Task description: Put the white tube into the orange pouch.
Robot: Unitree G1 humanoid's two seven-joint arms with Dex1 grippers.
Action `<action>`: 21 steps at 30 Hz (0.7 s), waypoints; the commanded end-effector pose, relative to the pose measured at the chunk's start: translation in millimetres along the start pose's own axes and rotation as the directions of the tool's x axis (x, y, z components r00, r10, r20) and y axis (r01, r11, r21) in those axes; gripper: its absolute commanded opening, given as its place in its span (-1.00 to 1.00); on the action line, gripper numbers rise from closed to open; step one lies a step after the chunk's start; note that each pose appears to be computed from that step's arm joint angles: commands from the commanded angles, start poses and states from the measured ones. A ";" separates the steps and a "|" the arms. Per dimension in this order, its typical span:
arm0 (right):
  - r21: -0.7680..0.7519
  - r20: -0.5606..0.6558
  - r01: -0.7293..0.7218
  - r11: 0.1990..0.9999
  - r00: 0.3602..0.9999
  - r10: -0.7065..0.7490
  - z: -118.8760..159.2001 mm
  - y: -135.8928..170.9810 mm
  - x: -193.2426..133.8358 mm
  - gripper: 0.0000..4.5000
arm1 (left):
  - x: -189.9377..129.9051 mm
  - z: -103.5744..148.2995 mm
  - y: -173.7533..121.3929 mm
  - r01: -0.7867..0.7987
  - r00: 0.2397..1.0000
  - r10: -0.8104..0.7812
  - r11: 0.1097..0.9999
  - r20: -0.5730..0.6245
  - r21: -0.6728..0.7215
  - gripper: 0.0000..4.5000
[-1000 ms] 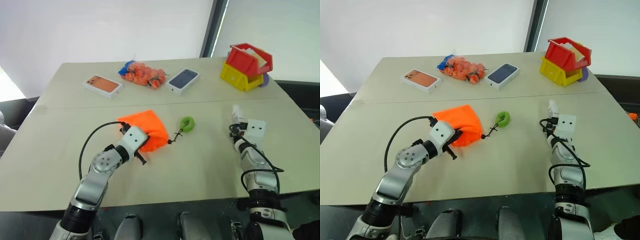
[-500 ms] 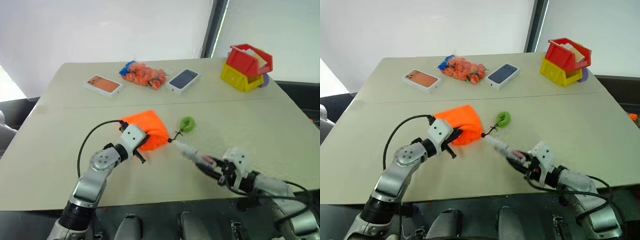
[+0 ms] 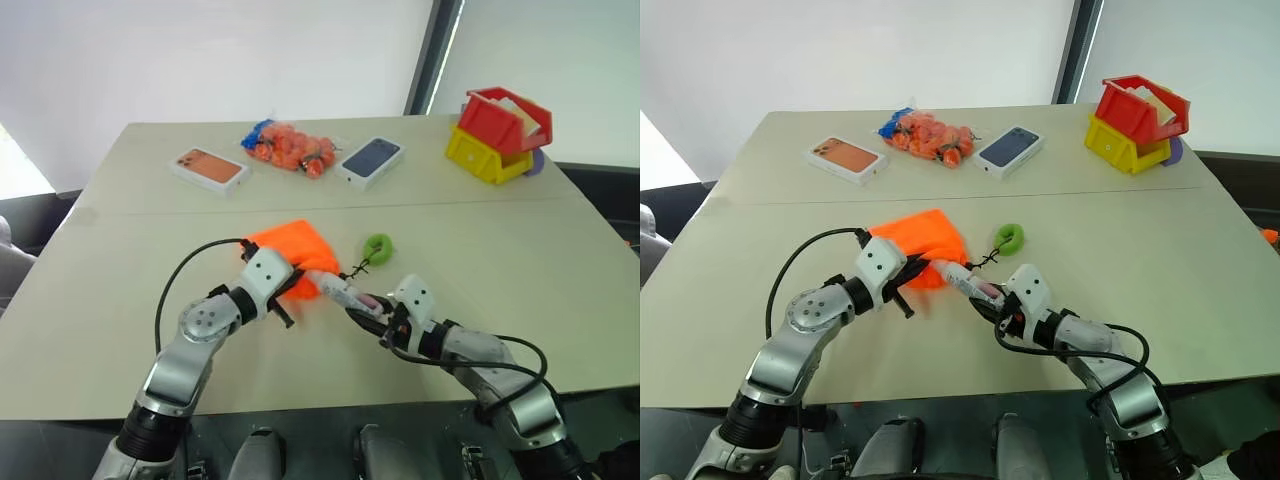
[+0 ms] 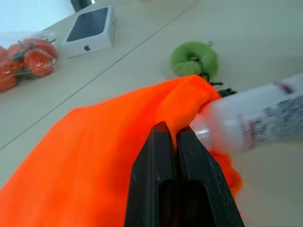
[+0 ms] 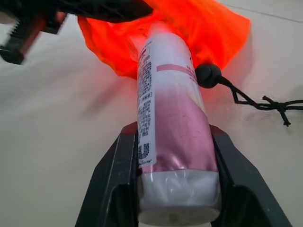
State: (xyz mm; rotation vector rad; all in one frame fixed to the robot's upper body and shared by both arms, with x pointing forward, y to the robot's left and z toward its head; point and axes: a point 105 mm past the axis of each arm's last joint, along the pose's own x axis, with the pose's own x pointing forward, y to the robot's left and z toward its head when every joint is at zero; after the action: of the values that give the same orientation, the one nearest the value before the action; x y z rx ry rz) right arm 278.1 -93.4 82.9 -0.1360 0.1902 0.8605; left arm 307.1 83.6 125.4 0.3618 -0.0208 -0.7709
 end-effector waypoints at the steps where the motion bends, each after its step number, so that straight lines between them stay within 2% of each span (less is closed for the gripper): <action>1: -0.036 0.063 0.013 0.999 0.998 -0.011 17.4 -0.6 8.7 -0.50 | -2.3 18.1 -5.3 0.025 0.998 -0.027 0.999 0.065 0.024 -1.00; 11: -0.057 0.063 0.087 0.995 0.994 -0.084 36.1 -7.5 48.0 -0.50 | -4.9 19.6 -25.8 0.146 0.987 -0.146 0.989 0.066 0.007 -1.00; 21: -0.058 0.025 0.161 0.985 0.987 -0.160 47.9 -14.9 80.4 -0.50 | -5.9 17.7 -29.9 0.173 0.983 -0.172 0.985 0.063 -0.007 -1.00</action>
State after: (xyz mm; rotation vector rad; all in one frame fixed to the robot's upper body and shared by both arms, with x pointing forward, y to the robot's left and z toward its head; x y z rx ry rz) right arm 340.0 -34.1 101.1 -0.1820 0.1711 0.7385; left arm 287.2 69.3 121.1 0.3324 0.0066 -0.9154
